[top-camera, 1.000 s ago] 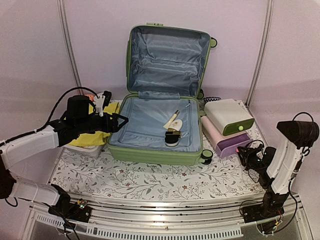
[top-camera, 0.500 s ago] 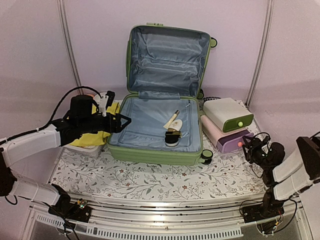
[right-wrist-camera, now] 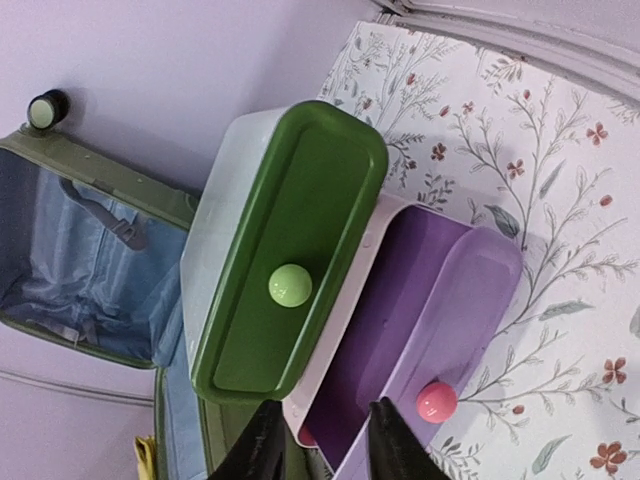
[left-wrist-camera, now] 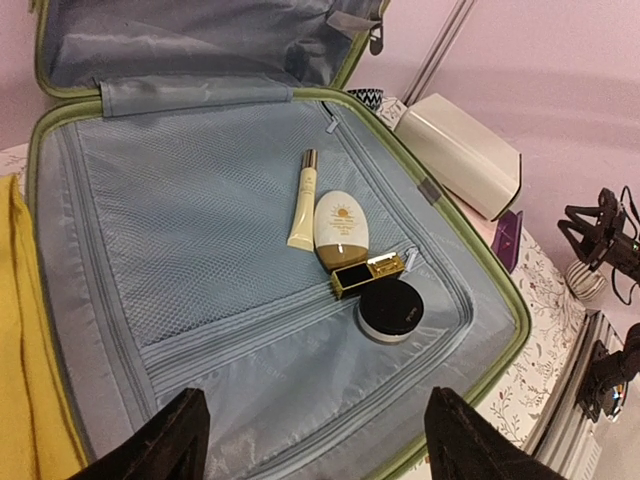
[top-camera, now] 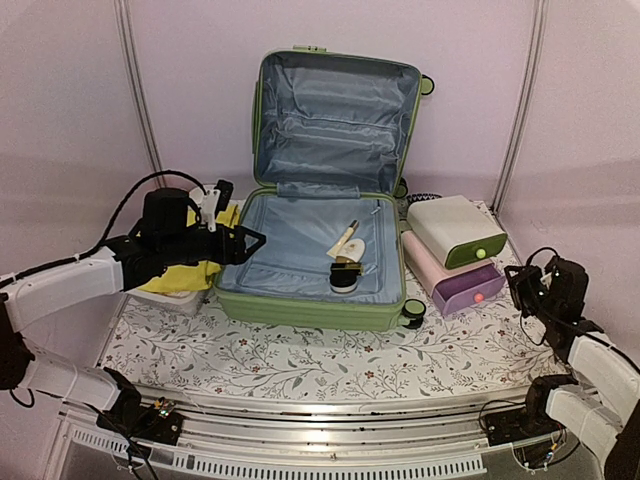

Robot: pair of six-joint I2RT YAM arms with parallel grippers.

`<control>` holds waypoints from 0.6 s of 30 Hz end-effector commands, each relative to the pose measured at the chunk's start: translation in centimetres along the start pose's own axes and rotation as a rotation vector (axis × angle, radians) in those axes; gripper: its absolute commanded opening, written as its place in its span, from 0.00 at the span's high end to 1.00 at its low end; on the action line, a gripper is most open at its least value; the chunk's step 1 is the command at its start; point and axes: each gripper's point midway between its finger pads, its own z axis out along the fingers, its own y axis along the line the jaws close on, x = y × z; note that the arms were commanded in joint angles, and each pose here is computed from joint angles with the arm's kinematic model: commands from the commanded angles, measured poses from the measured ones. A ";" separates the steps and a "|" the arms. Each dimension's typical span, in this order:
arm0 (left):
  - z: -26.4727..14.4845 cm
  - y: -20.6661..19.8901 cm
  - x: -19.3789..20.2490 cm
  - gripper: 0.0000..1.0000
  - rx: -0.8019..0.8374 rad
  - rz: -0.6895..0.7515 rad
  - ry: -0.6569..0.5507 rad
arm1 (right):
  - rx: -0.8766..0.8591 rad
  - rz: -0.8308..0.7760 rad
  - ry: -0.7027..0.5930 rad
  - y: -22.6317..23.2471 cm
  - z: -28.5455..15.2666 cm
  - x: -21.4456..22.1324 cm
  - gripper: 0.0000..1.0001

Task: Open, take out, and arrange the luggage
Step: Open the drawer in the storage box.

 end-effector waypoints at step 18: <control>2.0 -1.5 -0.3 0.23 0.026 0.012 0.021 | 0.385 0.059 0.302 -0.1 6.0 1.8 0.98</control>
